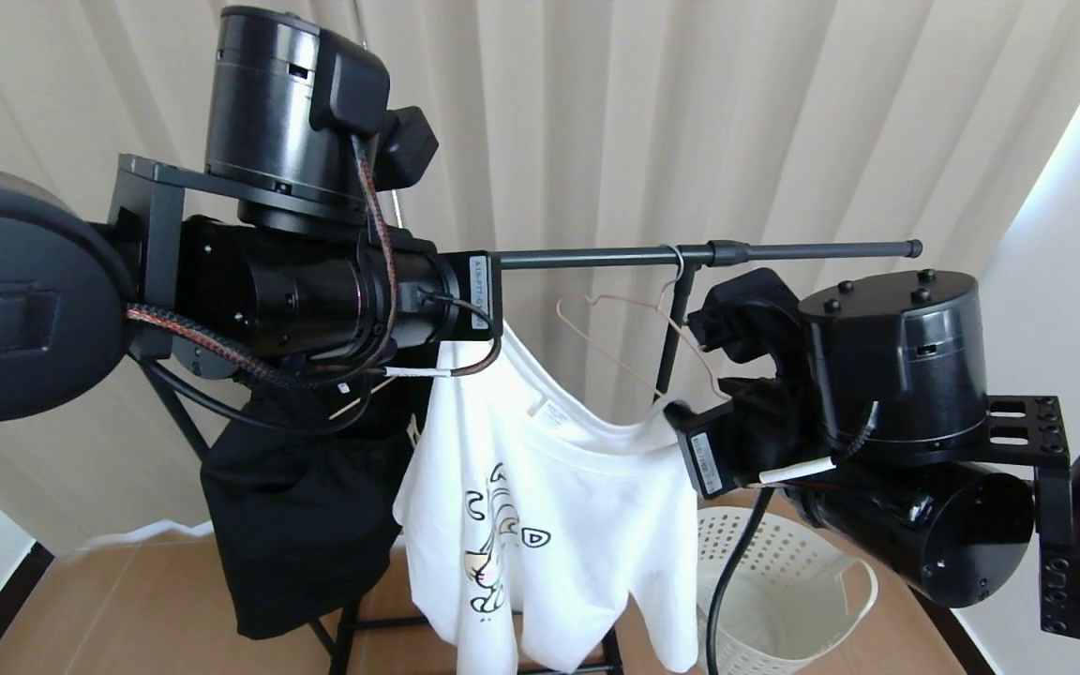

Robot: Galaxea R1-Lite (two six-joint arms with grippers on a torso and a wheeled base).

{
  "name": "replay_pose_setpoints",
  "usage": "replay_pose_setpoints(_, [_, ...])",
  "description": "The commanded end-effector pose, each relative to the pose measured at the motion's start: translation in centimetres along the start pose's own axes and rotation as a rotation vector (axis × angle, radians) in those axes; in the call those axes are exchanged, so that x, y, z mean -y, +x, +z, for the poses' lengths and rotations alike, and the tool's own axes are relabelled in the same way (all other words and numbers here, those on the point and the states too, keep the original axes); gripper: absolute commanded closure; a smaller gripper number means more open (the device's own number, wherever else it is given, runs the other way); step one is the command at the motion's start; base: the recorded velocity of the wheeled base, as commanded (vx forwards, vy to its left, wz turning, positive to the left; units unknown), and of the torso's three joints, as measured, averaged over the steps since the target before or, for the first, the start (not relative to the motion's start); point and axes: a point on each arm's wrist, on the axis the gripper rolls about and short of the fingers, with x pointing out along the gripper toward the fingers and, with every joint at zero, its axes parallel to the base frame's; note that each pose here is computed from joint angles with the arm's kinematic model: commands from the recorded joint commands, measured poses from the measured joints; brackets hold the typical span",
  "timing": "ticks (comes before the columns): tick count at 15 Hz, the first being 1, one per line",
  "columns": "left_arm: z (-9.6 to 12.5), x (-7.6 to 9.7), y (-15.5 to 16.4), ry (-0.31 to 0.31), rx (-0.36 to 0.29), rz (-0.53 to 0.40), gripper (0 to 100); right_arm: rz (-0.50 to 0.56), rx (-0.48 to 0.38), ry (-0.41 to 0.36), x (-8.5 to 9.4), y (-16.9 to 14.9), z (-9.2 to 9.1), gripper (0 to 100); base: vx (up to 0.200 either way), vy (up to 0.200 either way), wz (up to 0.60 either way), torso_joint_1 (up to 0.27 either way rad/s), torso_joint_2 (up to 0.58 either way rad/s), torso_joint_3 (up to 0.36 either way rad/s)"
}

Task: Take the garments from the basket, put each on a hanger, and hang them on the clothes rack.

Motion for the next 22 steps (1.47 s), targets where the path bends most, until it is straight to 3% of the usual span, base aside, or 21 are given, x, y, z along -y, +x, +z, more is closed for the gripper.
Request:
replay_pose_setpoints(1, [0.5,0.5,0.2,-0.002,0.015,-0.014,100,0.031,-0.011,-0.02,0.1,-0.2,-0.5,0,0.0,0.0,0.0,0.0,0.0,0.0])
replay_pose_setpoints(6, [1.2,1.2,0.0,0.002,0.039,-0.033,100,0.357,-0.06,-0.089,0.7,-0.9,-2.6,0,0.0,0.0,0.0,0.0,0.0,0.0])
replay_pose_setpoints(9, [1.4,1.2,-0.2,0.014,0.047,-0.034,100,0.509,0.007,-0.117,0.7,-1.2,-3.8,0,0.0,0.0,0.0,0.0,0.0,0.0])
replay_pose_setpoints(13, [1.1,1.5,-0.2,0.023,0.039,-0.032,100,0.549,0.076,-0.104,0.1,-0.4,-3.6,0,0.0,0.0,0.0,0.0,0.0,0.0])
replay_pose_setpoints(16, [0.8,1.4,-0.2,0.044,0.031,-0.029,100,0.532,0.118,-0.002,-0.3,1.2,-3.3,0,0.0,0.0,0.0,0.0,0.0,0.0])
replay_pose_setpoints(18, [0.7,1.5,-0.3,0.065,0.03,-0.036,100,0.529,0.131,0.018,0.6,2.6,-3.4,0,0.0,0.0,0.0,0.0,0.0,0.0])
replay_pose_setpoints(22, [0.7,1.6,-0.4,0.103,0.035,-0.046,100,0.664,0.159,0.018,3.0,4.8,-3.7,0,0.0,0.0,0.0,0.0,0.0,0.0])
